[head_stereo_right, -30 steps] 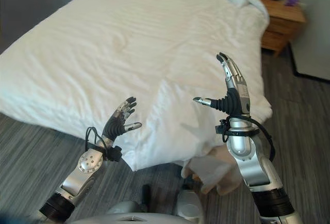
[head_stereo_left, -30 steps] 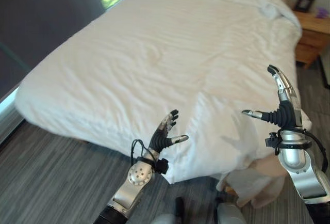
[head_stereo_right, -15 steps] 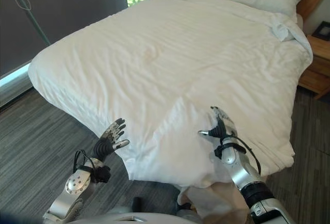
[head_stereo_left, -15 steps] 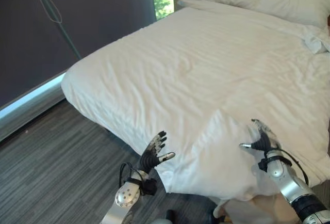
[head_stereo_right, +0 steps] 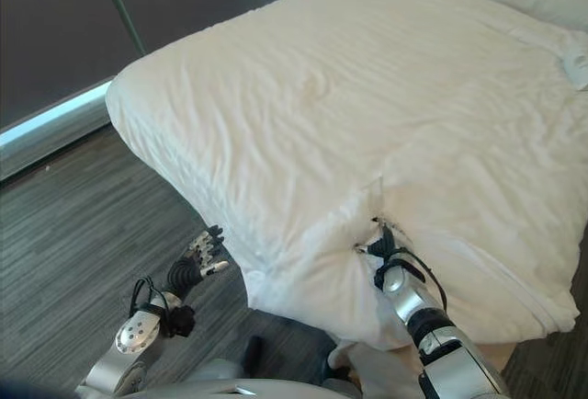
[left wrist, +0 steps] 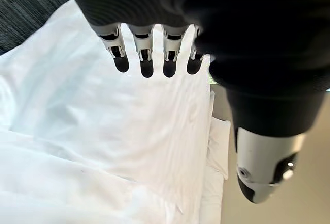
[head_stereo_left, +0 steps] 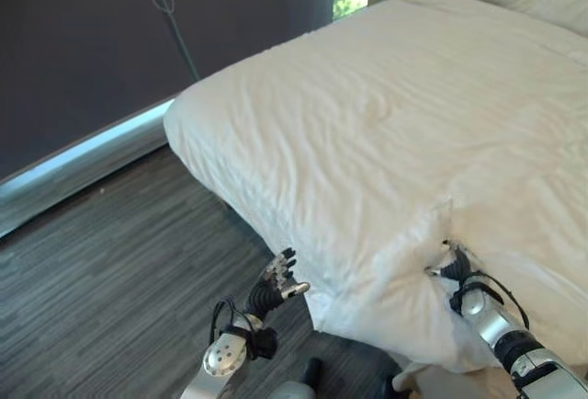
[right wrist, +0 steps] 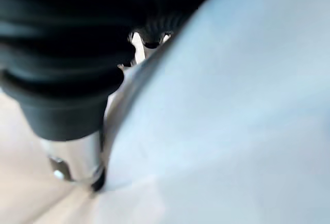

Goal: Making the bed.

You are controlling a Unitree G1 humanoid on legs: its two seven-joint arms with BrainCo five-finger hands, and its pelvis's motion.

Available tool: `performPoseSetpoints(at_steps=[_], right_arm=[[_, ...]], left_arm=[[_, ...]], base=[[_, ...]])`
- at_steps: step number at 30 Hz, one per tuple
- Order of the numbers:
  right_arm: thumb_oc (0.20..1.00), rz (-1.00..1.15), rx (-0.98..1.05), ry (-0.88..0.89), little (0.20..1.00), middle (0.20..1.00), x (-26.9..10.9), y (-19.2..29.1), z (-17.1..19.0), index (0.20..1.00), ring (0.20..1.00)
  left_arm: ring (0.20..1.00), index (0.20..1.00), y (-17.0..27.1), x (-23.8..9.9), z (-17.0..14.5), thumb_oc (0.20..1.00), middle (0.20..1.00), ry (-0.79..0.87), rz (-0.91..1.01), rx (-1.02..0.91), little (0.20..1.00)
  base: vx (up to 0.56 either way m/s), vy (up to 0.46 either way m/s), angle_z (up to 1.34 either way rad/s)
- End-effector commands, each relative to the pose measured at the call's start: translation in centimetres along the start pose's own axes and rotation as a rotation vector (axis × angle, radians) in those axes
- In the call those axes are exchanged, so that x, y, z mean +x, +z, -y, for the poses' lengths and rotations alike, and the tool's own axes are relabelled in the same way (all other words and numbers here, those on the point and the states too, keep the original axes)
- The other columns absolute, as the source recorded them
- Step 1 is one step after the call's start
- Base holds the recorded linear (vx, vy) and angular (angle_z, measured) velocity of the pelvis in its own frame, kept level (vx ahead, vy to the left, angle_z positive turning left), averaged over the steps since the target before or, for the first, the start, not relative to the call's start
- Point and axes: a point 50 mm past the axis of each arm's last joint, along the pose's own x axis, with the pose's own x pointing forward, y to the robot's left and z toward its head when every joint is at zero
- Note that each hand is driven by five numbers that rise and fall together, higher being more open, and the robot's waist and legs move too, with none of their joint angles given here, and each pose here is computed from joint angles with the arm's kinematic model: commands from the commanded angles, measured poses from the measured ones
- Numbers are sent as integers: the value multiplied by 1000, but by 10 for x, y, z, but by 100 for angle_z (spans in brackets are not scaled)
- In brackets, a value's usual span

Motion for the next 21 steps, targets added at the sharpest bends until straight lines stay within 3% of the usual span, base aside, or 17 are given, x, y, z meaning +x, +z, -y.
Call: performPoseSetpoints(at_steps=[1, 6, 13, 21], right_arm=[[200, 56, 47, 17, 200, 200, -3, 9, 0, 200, 200], [200, 179, 92, 15, 200, 200, -21, 24, -4, 200, 200], [200, 152, 65, 118, 200, 200, -65, -6, -32, 200, 200], [200, 133, 25, 126, 200, 200, -66, -14, -34, 200, 200]], left_arm=[[1000, 1000, 32, 18, 3, 1000, 1000, -54, 141, 24, 1000], [1000, 1000, 37, 23, -3, 1000, 1000, 3, 172, 49, 1000], [1000, 1000, 26, 17, 2, 1000, 1000, 13, 130, 73, 1000], [1000, 1000, 27, 19, 7, 1000, 1000, 7, 142, 9, 1000]], base=[[-141, 95, 3], [-184, 104, -32], [-151, 87, -76], [-292, -69, -63]])
